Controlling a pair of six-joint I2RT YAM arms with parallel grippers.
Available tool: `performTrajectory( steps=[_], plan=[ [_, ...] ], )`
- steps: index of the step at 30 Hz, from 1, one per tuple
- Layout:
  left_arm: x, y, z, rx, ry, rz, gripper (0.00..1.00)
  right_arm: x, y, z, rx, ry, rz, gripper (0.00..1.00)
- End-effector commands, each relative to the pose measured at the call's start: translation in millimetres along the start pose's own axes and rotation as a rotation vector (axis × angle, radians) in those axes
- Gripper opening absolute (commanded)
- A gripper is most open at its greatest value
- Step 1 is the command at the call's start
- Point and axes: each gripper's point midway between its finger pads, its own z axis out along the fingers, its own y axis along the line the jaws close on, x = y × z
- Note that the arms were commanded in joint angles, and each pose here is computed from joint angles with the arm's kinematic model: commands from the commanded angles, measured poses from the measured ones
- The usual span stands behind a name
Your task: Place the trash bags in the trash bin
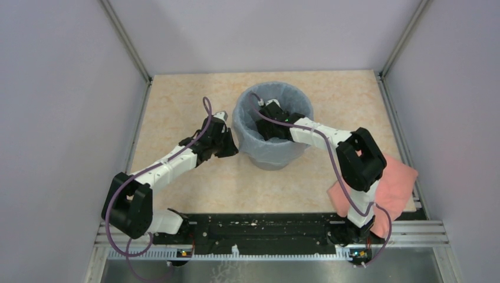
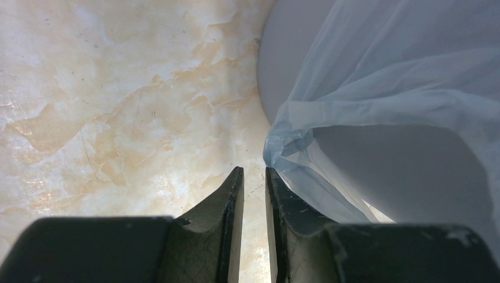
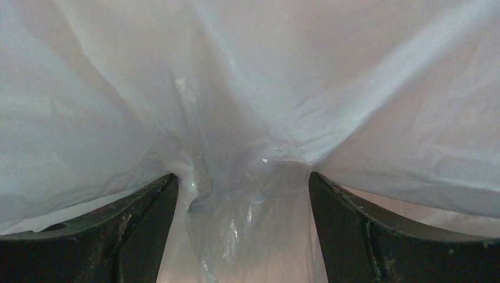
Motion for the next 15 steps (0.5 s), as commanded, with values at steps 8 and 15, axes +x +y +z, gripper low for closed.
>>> performTrajectory(
  steps=[8,15],
  plan=[
    [-12.8,-9.5,0.6,0.033,-0.035,0.021,0.25,4.3,5.4,11.0,-0.029,0.063,-0.012,0.80],
    [-12.5,-11.0,0.0,0.043,-0.031,0.020,0.25,-0.8,8.7,7.5,-0.047,0.077,-0.021,0.80]
  ],
)
